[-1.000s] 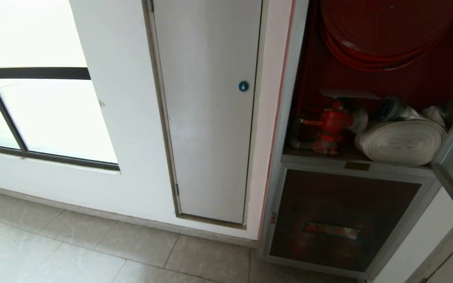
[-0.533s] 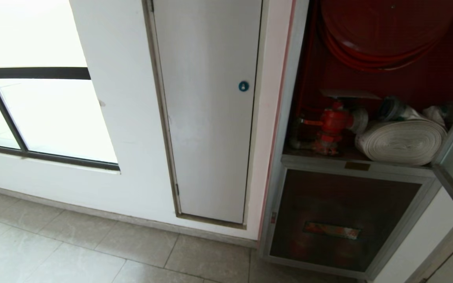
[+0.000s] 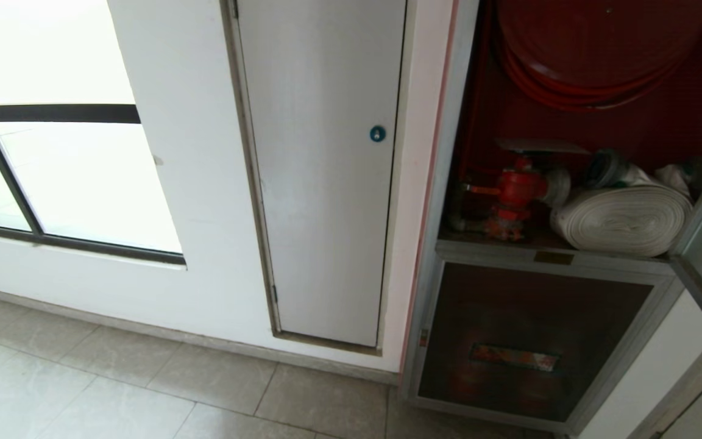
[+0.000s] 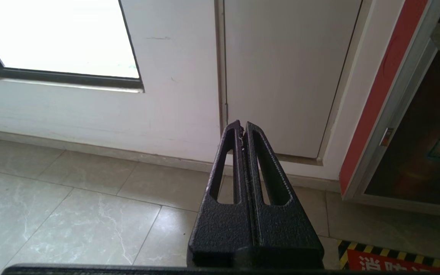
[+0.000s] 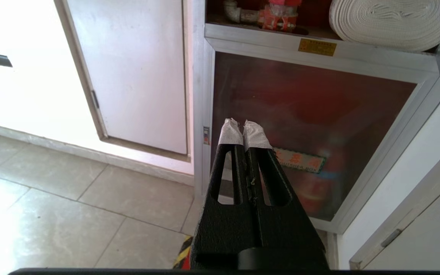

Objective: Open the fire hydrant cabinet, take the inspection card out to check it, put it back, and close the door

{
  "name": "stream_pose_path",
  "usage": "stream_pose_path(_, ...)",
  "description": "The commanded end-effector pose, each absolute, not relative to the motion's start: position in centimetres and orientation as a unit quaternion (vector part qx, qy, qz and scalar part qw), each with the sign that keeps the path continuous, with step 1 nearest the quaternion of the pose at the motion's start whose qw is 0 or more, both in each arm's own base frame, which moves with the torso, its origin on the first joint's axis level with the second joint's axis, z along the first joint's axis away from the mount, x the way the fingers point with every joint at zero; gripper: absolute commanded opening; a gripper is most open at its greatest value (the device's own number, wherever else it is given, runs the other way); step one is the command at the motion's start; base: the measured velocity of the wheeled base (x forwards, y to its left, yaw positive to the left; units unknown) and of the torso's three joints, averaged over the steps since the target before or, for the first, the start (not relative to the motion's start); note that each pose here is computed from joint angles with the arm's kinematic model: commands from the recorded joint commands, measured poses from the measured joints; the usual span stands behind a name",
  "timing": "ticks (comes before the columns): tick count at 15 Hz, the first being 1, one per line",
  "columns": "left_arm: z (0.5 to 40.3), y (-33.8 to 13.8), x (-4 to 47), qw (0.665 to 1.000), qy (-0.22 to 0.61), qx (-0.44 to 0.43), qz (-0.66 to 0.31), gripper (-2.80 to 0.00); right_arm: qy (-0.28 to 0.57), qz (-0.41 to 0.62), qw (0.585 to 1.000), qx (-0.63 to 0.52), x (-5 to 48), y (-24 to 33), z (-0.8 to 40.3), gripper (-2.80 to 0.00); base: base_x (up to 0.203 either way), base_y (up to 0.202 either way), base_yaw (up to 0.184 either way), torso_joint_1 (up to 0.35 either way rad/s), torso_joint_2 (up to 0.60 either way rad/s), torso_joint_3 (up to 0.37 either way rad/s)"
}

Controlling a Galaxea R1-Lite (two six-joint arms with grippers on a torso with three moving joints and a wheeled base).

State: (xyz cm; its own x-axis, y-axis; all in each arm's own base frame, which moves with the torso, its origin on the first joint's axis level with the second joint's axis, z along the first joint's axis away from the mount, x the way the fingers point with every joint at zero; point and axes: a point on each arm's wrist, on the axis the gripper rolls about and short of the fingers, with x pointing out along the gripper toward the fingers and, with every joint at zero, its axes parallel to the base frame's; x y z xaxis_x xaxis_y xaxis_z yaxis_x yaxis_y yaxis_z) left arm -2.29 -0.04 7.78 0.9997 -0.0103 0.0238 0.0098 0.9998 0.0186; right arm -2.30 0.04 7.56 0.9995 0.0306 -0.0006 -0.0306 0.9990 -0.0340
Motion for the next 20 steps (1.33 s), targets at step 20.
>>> stream_pose_path(20,7.59,-0.03,-2.22,1.0,-0.008,0.009,-0.003,-2.8,0.0,0.015,1.0,-0.012,-2.3,0.03,7.56,-2.8,0.057,0.0,0.0,0.002,0.0,0.0)
